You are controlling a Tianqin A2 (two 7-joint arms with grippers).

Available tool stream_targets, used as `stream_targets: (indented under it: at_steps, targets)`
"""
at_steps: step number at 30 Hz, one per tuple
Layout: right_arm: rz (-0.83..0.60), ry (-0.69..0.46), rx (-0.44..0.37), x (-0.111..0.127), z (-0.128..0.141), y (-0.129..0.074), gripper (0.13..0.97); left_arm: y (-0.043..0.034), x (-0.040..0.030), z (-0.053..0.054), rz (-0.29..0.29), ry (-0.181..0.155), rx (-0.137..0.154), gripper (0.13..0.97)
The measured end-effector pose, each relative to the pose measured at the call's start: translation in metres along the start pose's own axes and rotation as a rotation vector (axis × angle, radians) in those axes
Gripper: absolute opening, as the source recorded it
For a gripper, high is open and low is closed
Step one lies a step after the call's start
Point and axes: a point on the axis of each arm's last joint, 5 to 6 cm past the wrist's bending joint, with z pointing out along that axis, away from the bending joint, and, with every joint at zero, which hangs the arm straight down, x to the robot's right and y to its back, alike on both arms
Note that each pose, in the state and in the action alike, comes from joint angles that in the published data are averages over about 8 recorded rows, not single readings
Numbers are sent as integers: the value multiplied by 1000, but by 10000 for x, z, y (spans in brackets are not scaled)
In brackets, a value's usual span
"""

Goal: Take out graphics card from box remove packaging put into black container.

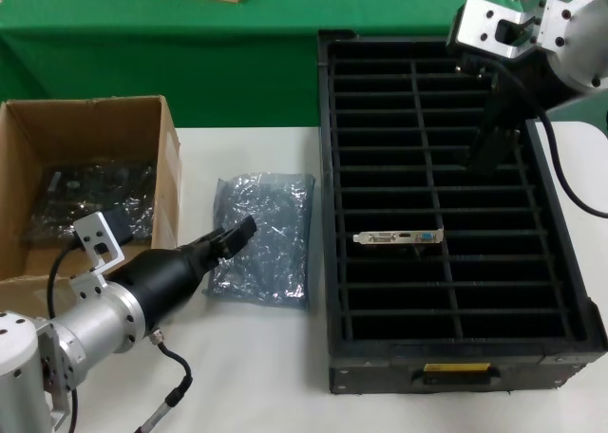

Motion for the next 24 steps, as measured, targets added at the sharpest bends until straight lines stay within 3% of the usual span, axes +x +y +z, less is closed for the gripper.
stream_targets:
  at_steps: [8,13,18,24]
  targets:
    - [2,7,1,-3,-19,31,966,-64,57,-53,41,-21,33,434]
    - [13,26,8,-13,-46,84,966,-172,135,-164,95,-41,89,560]
    - [28,56,23,-34,-80,153,966,-332,222,-327,168,-72,200,585]
    - [47,108,53,-84,-131,237,966,-577,304,-554,262,-132,390,735]
